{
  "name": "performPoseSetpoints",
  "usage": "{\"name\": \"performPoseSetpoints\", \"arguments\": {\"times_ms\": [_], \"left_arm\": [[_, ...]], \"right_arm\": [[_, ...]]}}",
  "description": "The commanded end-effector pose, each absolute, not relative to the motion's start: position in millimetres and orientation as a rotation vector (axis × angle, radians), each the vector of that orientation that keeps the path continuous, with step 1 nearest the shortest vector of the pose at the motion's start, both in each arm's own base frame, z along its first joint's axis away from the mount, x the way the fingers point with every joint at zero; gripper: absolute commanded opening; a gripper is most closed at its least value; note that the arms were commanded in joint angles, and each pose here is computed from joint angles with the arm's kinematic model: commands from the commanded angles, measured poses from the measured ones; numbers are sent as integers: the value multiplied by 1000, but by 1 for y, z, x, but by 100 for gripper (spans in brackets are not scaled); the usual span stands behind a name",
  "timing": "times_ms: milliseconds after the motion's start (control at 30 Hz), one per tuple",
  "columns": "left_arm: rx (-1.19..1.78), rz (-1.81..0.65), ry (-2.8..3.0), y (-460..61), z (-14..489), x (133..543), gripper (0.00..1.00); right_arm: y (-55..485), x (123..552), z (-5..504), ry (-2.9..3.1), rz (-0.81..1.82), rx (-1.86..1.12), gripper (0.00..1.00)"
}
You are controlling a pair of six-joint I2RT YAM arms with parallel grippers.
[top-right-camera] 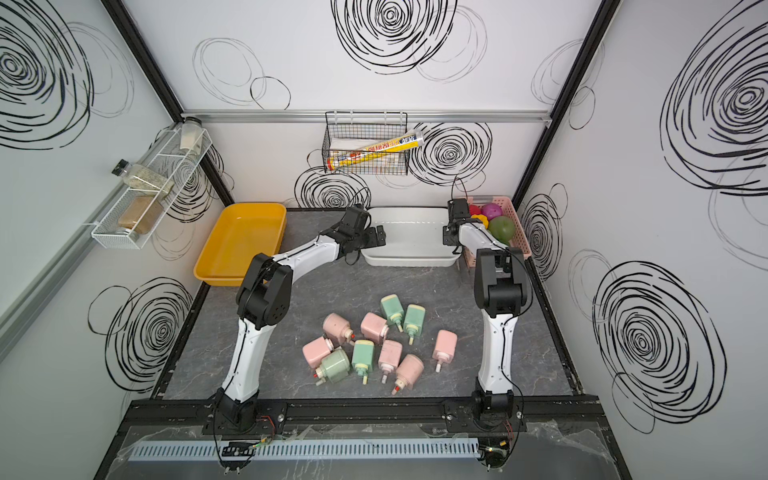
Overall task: Place the pencil sharpeners by color into the storage box
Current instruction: Move the storage box to the center of the board.
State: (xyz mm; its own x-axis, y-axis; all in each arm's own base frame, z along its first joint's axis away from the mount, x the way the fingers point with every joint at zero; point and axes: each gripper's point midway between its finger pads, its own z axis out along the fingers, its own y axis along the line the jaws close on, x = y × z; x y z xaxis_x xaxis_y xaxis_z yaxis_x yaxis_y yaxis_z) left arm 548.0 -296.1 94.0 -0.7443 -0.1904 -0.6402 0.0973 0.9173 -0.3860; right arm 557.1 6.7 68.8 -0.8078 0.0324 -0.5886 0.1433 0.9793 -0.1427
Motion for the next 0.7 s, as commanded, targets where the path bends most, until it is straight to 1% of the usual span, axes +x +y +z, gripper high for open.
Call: {"name": "performPoseSetpoints", "arguments": {"times_ms": [0, 233, 433, 667], "left_arm": [[-62, -552, 2322, -303, 109, 550, 99], [-50, -580, 2328, -307, 111, 545, 99], [-31, -623, 2340, -310, 111, 531, 99], [15, -626, 2332, -316, 119, 503, 99]], "right_arm": [[6, 559, 80, 2491, -254, 130, 36], [6, 555, 86, 2480, -250, 142, 39], [11, 539, 76, 2519, -228, 125, 35], [13, 514, 80, 2522, -225, 124, 34]]}}
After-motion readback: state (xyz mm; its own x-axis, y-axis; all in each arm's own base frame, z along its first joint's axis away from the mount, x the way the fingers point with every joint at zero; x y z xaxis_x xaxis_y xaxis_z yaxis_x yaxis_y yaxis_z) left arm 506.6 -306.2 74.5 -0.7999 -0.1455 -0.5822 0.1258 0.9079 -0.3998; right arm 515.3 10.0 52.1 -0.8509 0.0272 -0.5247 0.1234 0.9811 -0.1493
